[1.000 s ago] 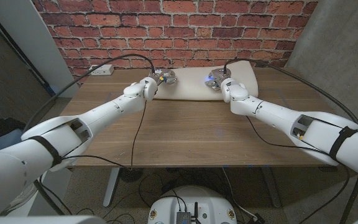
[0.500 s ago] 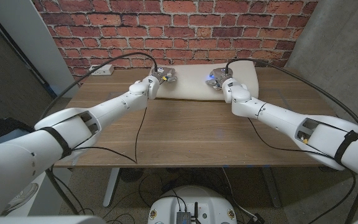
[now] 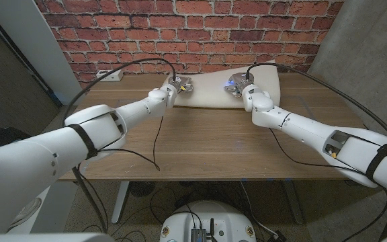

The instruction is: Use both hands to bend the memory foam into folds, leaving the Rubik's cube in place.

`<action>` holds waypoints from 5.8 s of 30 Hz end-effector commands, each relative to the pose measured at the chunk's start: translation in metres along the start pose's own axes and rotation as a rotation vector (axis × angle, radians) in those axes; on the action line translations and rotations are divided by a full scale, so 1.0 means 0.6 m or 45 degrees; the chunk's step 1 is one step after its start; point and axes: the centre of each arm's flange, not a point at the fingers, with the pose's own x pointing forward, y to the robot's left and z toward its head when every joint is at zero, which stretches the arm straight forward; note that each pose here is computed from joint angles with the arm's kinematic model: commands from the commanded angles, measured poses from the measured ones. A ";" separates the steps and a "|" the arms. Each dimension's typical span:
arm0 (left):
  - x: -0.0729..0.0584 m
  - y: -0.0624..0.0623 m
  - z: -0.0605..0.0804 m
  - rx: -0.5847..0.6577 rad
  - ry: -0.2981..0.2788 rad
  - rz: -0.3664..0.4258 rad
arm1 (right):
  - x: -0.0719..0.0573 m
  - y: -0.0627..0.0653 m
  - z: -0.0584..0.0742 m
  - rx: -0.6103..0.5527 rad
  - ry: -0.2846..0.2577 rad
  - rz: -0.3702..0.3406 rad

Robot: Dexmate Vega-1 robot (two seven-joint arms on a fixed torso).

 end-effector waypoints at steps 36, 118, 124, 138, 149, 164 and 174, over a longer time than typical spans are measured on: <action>-0.004 -0.042 -0.023 0.053 0.050 -0.040 | -0.113 0.004 -0.118 0.080 0.185 0.195; -0.005 -0.037 -0.028 0.039 0.055 -0.034 | -0.083 0.125 -0.184 1.947 0.631 -0.261; -0.006 -0.039 -0.030 0.038 0.055 -0.041 | -0.070 0.123 -0.174 1.965 0.628 -0.280; -0.003 -0.039 -0.030 0.040 0.047 -0.051 | -0.063 0.111 -0.164 1.930 0.786 -0.381; -0.001 -0.038 -0.029 0.030 0.040 -0.088 | -0.062 0.091 -0.159 1.777 0.824 -0.404; -0.021 -0.037 -0.019 0.009 -0.028 -0.023 | -0.083 0.055 -0.158 1.511 0.719 -0.489; -0.045 -0.033 0.005 -0.017 -0.104 -0.025 | -0.124 0.017 -0.161 1.361 0.657 -0.582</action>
